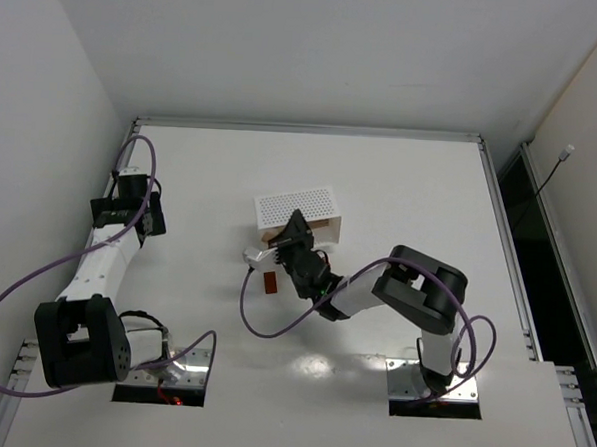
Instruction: Build the wood block tower
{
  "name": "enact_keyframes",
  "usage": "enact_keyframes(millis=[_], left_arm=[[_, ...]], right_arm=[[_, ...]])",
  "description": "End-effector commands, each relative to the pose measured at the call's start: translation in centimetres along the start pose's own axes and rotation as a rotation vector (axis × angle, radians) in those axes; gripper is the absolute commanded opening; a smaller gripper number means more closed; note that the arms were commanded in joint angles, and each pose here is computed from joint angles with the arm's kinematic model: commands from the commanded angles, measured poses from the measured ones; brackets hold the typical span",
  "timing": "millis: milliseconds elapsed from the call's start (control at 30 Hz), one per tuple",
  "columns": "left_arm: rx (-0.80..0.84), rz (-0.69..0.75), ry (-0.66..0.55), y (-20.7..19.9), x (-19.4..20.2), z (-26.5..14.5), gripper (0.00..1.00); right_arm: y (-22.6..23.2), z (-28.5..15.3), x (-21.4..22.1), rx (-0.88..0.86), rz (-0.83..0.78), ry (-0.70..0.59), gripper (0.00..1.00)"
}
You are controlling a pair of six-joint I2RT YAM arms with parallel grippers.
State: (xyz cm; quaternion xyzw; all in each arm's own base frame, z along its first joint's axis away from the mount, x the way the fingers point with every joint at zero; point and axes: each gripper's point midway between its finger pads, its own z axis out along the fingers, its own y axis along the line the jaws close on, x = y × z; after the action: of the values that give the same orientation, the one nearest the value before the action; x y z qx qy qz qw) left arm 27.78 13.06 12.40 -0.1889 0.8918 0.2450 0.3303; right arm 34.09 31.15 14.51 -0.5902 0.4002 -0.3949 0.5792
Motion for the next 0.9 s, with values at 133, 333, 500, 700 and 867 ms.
enact_keyframes(millis=[133,333,500,700,867], left_arm=[[0.006,-0.036,-0.039,0.3,-1.5,-0.3,1.0],[-0.015,-0.034,-0.019,0.1,-1.9,0.6,1.0],[-0.007,-0.037,-0.003,-0.2,-1.4,0.8,1.0],[0.004,-0.033,0.005,-0.6,-1.0,1.2,1.0],[0.004,-0.032,0.006,-0.6,-1.2,1.3,1.0]], right_arm=[[-15.9,-6.7,2.8,0.533,0.516,-0.032,0.0],[-9.6,-0.7,1.7,0.48,0.431,-0.001,0.0],[-10.6,-0.4,1.5,0.509,0.453,-0.002,0.0],[-10.9,-0.8,2.0,0.512,0.463,0.017,0.0],[-13.1,-2.2,3.1,0.544,0.476,0.048,0.0]])
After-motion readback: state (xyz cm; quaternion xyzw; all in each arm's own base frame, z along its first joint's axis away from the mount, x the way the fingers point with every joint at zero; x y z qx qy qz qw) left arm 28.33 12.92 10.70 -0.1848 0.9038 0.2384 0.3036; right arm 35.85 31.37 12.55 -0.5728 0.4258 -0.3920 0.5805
